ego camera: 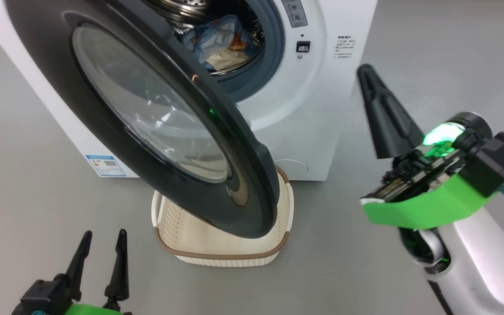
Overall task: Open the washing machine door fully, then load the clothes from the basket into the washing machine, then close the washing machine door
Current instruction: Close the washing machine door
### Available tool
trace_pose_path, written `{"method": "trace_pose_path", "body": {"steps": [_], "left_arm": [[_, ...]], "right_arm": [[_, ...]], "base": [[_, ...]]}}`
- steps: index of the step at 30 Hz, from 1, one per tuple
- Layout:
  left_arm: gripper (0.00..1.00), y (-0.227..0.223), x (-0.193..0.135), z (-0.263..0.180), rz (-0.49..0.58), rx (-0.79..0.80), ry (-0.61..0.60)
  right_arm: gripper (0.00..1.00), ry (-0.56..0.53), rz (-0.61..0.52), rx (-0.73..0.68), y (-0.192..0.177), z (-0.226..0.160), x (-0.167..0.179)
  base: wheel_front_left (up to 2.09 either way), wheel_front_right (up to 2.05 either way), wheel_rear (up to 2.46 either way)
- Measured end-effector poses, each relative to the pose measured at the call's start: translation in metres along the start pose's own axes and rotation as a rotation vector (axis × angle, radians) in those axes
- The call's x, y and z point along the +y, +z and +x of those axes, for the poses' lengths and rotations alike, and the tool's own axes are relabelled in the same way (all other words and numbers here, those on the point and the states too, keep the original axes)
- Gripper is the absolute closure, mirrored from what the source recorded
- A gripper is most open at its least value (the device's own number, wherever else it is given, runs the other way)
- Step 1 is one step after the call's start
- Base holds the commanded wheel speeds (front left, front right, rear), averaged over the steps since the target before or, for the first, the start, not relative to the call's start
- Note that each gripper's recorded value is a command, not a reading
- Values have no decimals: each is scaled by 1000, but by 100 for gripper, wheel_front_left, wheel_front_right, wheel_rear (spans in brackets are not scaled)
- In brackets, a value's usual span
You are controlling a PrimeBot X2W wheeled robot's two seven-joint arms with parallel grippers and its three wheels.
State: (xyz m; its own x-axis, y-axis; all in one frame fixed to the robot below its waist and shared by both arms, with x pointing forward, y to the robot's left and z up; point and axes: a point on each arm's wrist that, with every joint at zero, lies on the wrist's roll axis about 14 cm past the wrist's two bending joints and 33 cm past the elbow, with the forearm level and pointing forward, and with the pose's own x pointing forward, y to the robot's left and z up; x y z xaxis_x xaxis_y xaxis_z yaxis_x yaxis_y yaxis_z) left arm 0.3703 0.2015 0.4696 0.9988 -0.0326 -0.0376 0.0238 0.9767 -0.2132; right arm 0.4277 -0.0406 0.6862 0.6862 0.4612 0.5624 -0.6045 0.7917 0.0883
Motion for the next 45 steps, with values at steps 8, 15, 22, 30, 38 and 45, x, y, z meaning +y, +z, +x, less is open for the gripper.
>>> {"method": "trace_pose_path", "body": {"steps": [8,15,22,30,38,45], "left_arm": [[0,-1,6,-9,-4,2,23],[0,-3,9,-9,-7,8,36],[0,-9,9,-7,-15,23,41],[0,-13,5,-6,-31,32,42],[0,-16,8,-3,-31,39,55],[0,-19,10,0,-32,49,59]], "right_arm": [[100,207,90,-11,-1,6,73],[100,282,224,205,-65,-29,115],[100,246,291,408,-122,-63,118],[100,214,305,571,-168,-92,113],[100,180,308,645,-192,-104,103],[100,151,308,638,-198,-95,91]], "base": [[0,0,0],[0,0,0],[0,0,0],[0,0,0],[0,0,0],[0,0,0]]}}
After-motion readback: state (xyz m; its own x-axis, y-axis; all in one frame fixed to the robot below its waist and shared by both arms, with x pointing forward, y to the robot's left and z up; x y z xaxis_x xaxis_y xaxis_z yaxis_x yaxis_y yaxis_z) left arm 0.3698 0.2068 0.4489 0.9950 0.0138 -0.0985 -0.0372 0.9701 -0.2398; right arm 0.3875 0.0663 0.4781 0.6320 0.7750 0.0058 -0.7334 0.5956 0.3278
